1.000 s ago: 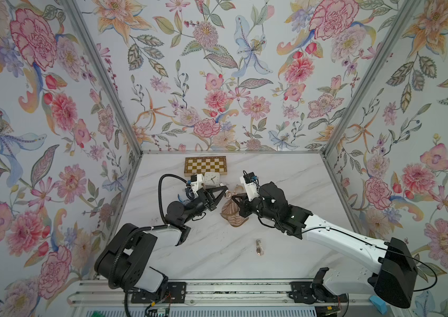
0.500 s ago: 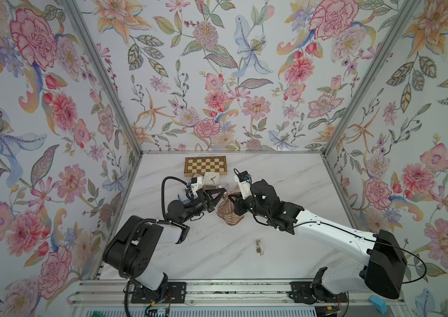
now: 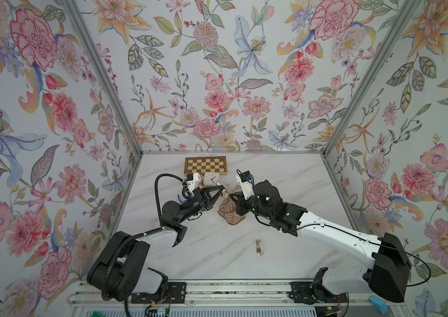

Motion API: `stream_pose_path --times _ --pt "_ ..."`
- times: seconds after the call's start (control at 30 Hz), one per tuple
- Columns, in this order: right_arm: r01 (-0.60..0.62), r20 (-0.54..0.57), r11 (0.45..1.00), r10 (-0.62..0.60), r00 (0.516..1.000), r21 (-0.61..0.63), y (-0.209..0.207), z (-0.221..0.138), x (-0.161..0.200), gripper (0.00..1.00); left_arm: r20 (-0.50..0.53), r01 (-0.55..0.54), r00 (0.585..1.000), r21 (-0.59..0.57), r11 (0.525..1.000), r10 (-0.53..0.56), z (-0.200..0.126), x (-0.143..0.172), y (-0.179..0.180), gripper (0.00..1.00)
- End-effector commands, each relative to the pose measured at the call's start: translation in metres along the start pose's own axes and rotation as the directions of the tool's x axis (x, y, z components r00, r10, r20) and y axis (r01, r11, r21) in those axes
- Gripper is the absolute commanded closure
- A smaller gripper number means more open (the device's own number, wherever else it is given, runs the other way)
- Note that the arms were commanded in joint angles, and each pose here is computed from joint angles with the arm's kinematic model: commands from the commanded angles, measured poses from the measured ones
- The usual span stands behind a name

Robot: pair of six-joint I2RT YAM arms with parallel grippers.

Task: Wipe the watch dial
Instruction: Wipe the dirt from the watch dial.

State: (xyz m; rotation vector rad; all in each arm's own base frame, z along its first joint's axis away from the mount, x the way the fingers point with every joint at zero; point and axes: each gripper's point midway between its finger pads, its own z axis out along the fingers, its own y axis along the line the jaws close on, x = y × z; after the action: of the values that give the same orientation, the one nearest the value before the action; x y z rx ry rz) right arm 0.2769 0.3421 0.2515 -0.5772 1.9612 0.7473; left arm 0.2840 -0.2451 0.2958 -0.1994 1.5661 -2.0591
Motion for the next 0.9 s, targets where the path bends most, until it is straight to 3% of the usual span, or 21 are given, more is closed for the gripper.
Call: stream_pose_path --times 0.0,0.3,0.67,0.87 --pt "0.01 0.053 1.0 -0.009 0.999 -0.028 0.006 -0.012 -0.005 1.0 0.012 -0.067 0.998 0.003 0.998 0.067 0.009 0.0 -0.013 1.0" --pt "-0.007 0.039 1.0 0.007 0.999 0.004 -0.011 -0.037 0.023 1.0 0.064 -0.082 0.995 -0.003 0.997 0.082 0.009 -0.004 -0.025 1.0" --pt "-0.014 0.147 0.994 -0.001 0.989 0.104 -0.049 -0.103 -0.017 1.0 0.118 -0.128 0.983 -0.101 0.987 0.14 0.007 -0.015 -0.02 1.0" --pt "-0.012 0.184 1.0 0.008 0.983 0.019 -0.032 -0.109 -0.033 1.0 0.126 -0.14 0.98 -0.101 0.985 0.152 0.011 -0.017 -0.025 1.0"
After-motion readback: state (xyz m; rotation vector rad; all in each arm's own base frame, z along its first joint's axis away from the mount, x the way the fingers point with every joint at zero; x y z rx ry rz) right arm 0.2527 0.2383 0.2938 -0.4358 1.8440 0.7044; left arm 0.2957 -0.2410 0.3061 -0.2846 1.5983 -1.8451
